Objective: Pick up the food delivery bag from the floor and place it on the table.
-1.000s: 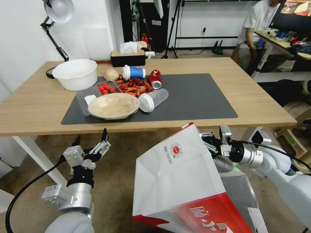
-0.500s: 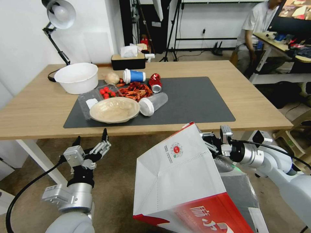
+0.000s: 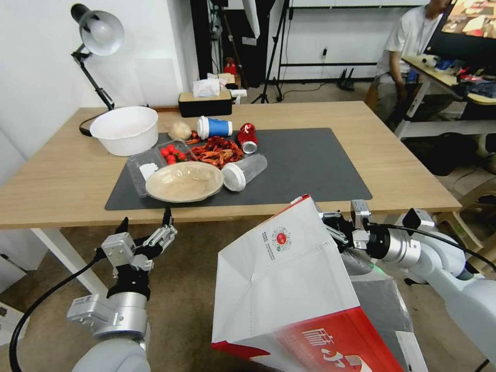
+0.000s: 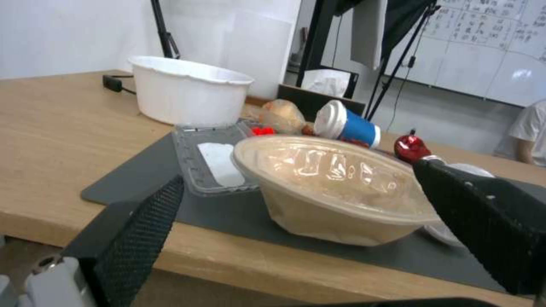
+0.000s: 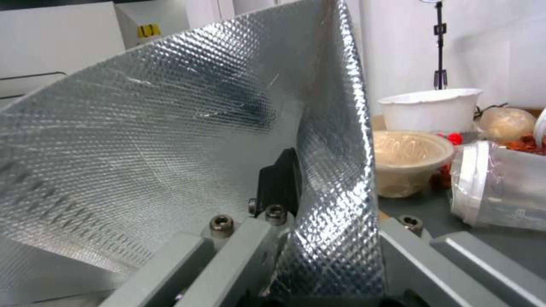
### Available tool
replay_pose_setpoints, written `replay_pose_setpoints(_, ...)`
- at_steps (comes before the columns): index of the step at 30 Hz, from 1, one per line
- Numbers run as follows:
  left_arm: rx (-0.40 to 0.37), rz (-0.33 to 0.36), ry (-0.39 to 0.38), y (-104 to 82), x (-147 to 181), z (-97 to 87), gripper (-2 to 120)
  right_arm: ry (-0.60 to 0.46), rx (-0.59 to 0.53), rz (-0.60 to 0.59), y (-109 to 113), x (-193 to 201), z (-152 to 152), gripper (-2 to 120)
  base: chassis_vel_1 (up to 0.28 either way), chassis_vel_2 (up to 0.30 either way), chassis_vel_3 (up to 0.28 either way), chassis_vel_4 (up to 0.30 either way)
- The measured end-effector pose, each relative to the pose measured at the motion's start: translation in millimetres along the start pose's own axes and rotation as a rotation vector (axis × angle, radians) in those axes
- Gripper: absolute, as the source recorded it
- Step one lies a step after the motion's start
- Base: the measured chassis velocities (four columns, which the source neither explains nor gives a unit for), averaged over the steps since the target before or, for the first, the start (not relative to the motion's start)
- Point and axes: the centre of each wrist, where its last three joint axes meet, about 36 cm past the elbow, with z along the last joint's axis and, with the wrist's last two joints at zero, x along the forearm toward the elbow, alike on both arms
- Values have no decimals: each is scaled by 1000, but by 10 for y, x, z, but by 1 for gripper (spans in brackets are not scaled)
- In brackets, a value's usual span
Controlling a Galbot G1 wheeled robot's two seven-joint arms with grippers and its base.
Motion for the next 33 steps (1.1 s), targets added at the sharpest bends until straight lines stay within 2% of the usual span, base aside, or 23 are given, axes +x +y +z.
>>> replay_pose_setpoints(14, -2, 3, -1, 4, 3, -7, 100, -3, 0, 3, 4, -8, 15, 0, 0, 0, 0, 0)
replay_pose_setpoints(18, 0, -23, -10, 9, -6, 6, 100, -5, 1, 3, 9, -18, 14, 0, 0, 0, 0, 0)
replay_pose_setpoints(33, -14, -1, -27, 23, 11, 22, 100, -6, 1, 11, 18, 0, 11, 0, 0, 0, 0, 0)
